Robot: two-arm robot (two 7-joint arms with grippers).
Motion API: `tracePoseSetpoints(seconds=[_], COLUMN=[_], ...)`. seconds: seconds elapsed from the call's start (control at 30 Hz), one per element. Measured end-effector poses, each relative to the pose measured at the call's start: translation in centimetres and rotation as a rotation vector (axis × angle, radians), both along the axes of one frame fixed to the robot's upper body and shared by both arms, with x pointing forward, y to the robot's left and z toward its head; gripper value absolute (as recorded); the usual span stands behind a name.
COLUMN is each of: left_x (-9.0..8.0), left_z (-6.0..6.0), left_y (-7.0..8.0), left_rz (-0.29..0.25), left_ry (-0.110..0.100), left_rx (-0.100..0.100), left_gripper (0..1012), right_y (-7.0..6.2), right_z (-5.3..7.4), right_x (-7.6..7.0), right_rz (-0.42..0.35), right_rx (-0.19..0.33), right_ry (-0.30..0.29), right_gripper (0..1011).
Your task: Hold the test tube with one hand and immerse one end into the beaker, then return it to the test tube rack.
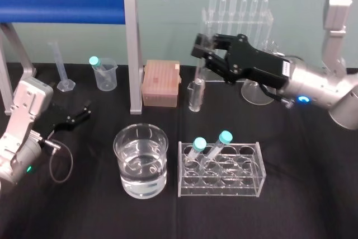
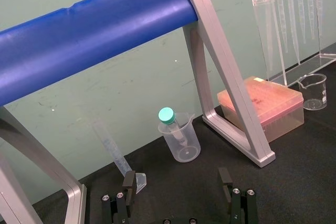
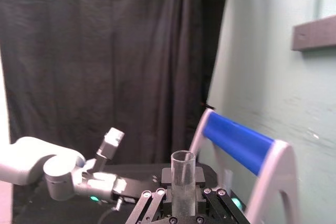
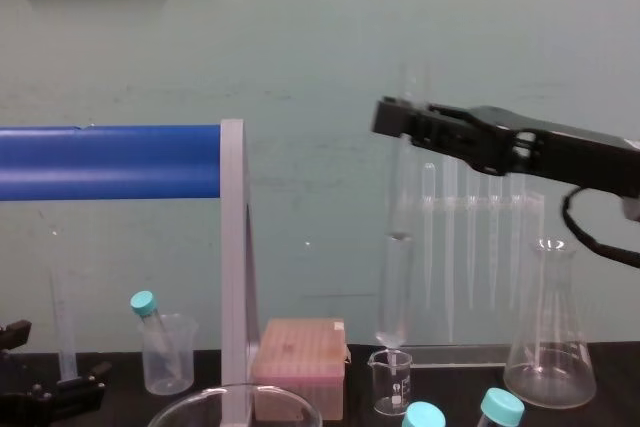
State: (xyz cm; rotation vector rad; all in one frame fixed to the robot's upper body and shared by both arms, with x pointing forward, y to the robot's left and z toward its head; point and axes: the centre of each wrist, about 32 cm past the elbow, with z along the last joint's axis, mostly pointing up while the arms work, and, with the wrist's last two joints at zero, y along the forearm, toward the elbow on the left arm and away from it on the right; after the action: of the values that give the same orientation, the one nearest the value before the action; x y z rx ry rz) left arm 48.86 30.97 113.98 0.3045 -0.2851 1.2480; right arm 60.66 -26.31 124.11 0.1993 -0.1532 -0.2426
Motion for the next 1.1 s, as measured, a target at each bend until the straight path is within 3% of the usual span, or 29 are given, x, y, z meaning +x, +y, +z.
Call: tracePoseSetpoints(seconds=[0.6, 0.8, 1.1], left_x=[0.0, 0.0, 0.0], left_z=[0.0, 0.0, 0.0], left_y=[0.0, 0.0, 0.0], left_rz=[0.0, 0.0, 0.0], left_ry=[0.0, 0.0, 0.0], left_rx=[0.0, 0.0, 0.0], left_gripper=[1000, 1000, 1000], right_y=[6.0, 7.7, 9.1], right_z=[1.8, 1.2, 0.0], right_x=[0.7, 0.8, 1.3], right_rz=[0.238, 0.303, 0.349], right_rx=[0.013, 0.001, -0.028], right_ry=[-0.032, -0.005, 0.043], right_gripper=[249, 249, 249])
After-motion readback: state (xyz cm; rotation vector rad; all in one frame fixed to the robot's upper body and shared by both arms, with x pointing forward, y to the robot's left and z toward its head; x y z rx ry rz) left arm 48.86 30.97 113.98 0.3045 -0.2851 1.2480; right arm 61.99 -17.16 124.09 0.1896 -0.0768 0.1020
